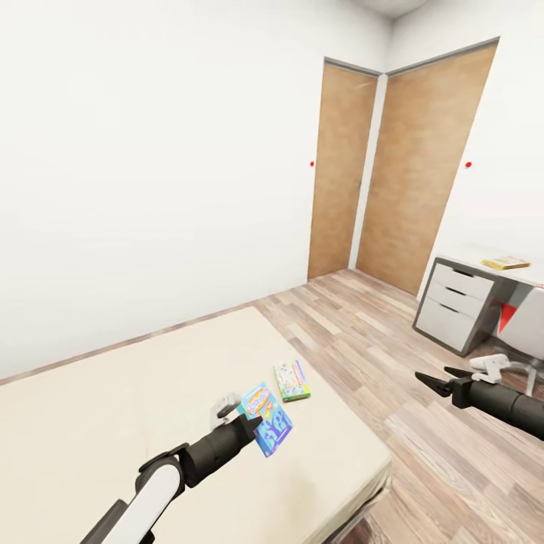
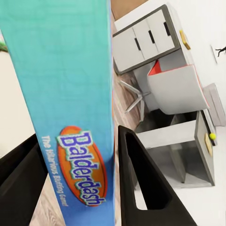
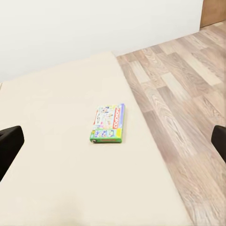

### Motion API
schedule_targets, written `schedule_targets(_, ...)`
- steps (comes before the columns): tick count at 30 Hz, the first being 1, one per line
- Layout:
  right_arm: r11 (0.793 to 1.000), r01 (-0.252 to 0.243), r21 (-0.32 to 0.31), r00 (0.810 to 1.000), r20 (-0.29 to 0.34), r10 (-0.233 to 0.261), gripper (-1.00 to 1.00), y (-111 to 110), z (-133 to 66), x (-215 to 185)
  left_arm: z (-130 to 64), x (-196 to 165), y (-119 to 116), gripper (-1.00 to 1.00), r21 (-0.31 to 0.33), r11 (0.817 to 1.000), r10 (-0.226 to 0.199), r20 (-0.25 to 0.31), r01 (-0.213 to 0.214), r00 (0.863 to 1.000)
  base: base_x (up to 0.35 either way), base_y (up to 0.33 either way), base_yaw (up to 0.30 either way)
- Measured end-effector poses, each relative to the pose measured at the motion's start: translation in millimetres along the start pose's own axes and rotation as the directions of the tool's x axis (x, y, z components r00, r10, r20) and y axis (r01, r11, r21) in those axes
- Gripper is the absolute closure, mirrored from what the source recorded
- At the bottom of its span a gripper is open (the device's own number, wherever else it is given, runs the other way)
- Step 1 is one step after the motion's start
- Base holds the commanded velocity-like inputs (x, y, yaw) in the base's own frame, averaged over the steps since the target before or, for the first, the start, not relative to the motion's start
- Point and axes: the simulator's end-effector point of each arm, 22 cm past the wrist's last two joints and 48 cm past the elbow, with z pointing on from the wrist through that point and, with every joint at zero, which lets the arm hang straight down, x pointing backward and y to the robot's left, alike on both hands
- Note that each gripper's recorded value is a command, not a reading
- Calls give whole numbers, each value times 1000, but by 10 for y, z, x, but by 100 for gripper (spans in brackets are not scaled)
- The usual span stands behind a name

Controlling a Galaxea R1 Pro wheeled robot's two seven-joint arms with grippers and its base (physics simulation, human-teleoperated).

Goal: Put all the toys in the child's room - the three board games (two on the bed and one on the table), the two jigsaw puzzles on the table, and the tennis ball on the table - inside the toy box on the table in the child's room.

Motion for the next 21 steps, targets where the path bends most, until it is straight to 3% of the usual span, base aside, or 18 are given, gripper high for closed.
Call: schedule_targets(21, 1000, -1, 2, 1000, 2, 1, -100, 0, -24, -40, -17, -36, -48, 100, 5, 1000, -13, 13, 13, 1000, 0, -32, -6)
